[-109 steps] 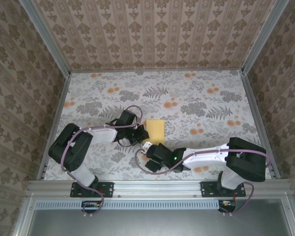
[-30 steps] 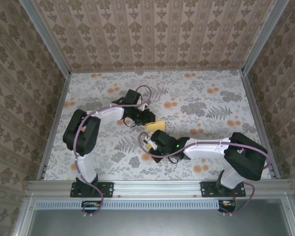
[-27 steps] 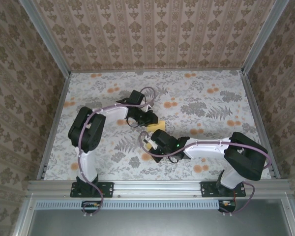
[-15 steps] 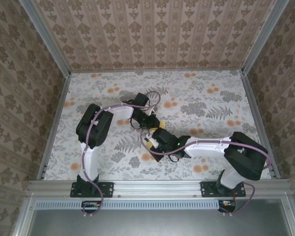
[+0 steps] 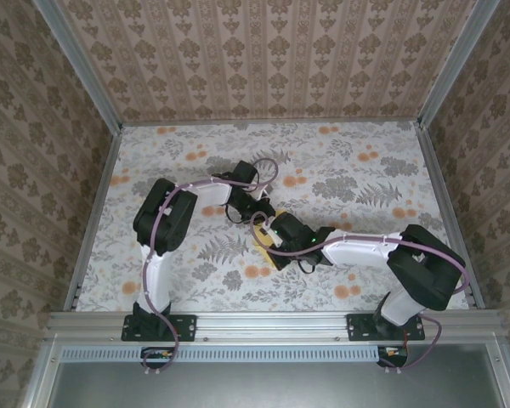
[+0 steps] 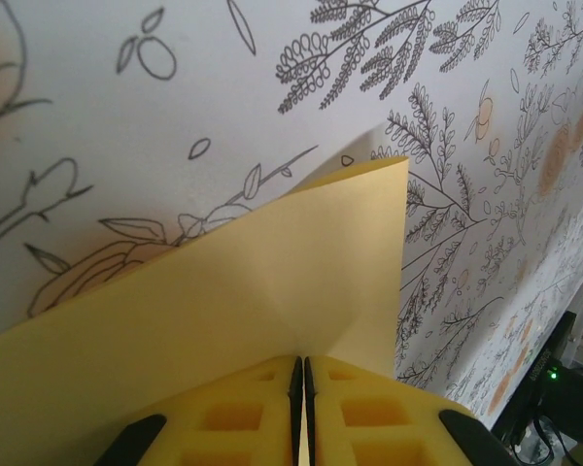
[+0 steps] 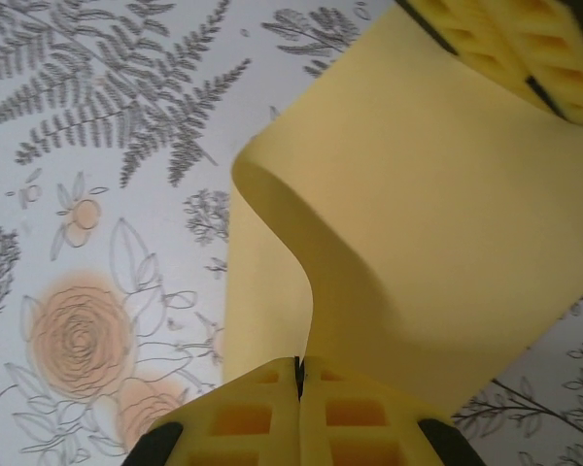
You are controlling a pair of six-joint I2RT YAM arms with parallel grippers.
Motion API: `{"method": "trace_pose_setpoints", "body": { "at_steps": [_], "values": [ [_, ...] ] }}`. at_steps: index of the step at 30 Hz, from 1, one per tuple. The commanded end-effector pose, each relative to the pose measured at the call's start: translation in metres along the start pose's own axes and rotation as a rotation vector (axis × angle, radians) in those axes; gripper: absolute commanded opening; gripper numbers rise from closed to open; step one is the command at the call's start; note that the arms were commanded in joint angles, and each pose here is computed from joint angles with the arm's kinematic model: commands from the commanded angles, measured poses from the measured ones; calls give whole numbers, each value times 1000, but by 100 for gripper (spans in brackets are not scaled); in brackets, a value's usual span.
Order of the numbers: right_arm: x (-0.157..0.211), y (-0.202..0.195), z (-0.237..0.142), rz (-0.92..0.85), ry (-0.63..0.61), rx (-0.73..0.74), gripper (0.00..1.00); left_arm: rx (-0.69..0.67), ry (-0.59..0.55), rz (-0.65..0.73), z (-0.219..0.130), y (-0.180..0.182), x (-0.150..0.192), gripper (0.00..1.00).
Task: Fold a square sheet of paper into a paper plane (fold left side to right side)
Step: Third fold the triangle at the center of the table.
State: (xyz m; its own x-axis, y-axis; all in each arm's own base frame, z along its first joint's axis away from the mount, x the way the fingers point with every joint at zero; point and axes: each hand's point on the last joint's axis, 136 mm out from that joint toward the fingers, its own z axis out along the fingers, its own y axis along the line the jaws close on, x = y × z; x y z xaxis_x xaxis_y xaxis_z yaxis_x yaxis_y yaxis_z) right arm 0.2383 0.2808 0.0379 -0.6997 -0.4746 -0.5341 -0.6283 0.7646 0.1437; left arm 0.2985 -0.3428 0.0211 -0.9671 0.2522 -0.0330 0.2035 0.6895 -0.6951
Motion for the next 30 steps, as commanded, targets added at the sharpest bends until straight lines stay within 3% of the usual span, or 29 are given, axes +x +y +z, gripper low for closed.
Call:
{"method": "trace_pose_setpoints", "body": {
  "at_steps": [1,30],
  "values": [
    [-3,-13,0,26,18,54,0,-64,50,-15,16,19,12,13],
    [0,-42,7,96,44,146,0,-64,51,-18,16,17,13,12]
  ]
}}
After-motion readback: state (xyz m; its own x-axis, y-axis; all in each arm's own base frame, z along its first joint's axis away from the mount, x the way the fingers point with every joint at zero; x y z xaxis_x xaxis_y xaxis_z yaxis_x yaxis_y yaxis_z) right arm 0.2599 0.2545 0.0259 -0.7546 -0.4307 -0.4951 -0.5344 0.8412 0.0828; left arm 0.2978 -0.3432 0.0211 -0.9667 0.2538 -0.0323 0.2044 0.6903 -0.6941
